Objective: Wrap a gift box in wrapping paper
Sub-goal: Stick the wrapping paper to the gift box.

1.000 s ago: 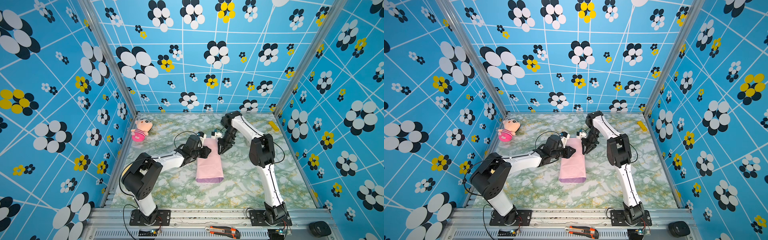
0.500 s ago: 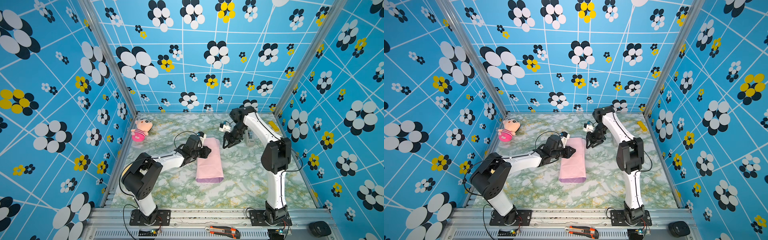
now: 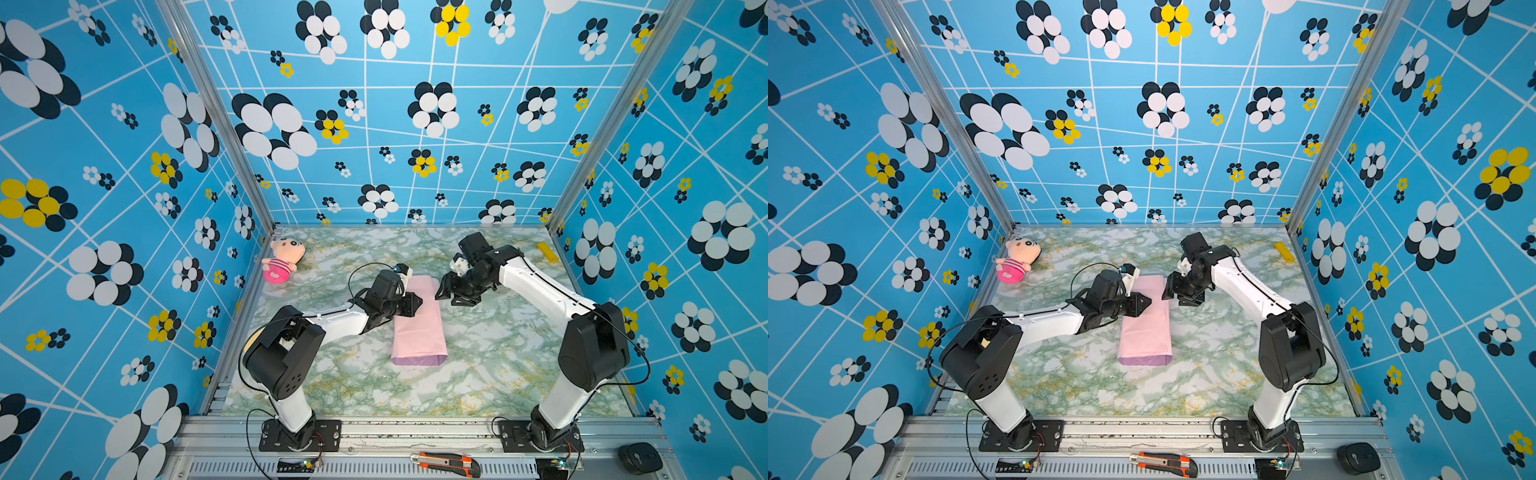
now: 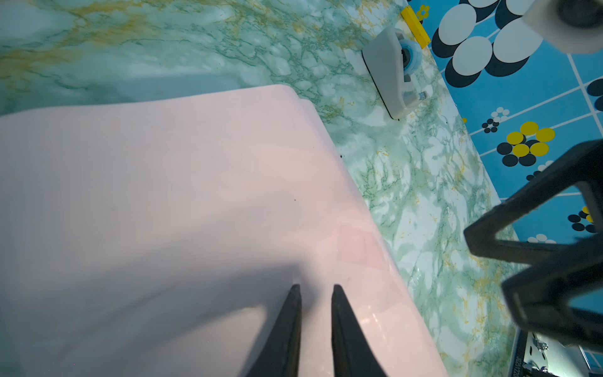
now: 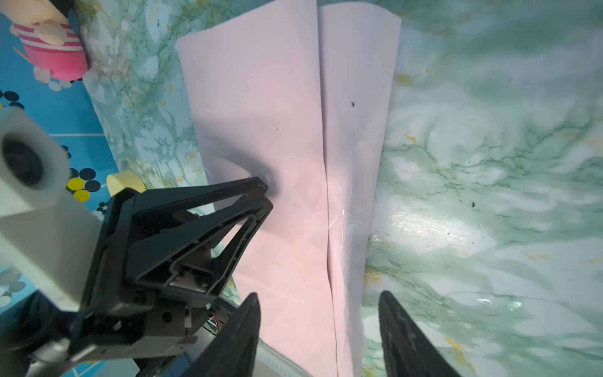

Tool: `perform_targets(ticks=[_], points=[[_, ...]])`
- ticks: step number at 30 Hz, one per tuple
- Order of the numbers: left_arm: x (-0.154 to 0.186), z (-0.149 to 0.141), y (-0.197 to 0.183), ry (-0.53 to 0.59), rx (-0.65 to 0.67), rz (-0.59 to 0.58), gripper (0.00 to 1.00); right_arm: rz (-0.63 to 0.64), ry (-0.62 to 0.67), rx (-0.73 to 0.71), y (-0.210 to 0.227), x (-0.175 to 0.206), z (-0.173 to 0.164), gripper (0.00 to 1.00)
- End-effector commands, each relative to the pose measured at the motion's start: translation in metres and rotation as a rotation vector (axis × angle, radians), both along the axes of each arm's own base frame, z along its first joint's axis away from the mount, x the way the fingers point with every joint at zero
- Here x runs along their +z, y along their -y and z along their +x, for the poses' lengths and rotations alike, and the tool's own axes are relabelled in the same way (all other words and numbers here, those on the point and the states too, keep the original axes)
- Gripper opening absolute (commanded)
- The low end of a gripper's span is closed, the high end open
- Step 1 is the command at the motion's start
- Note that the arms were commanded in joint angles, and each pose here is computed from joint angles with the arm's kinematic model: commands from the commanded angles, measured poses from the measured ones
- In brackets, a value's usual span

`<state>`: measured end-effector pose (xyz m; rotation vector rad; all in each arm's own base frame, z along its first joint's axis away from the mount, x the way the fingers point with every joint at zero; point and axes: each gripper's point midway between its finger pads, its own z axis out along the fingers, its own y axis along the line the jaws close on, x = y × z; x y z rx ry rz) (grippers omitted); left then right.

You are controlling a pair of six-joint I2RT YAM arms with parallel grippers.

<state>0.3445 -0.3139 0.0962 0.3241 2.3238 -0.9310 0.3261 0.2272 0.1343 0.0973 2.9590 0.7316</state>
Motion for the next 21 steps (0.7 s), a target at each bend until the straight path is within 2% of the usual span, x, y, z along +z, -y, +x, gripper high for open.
perform_targets(ticks=[1, 8, 16, 21], points=[[-0.080, -0.042, -0.041, -0.239, 0.030, 0.226, 0.21, -0.031, -0.007, -0.103, -0.002, -0.013, 0.013, 0.60], [-0.078, -0.042, -0.042, -0.236, 0.031, 0.226, 0.21, -0.097, -0.024, -0.063, -0.010, -0.025, 0.014, 0.62], [-0.079, -0.043, -0.043, -0.238, 0.033, 0.229, 0.21, -0.102, -0.048, -0.059, -0.014, -0.036, 0.014, 0.61], [-0.080, -0.043, -0.043, -0.238, 0.032, 0.231, 0.21, -0.181, -0.041, -0.046, -0.004, -0.037, 0.012, 0.62]])
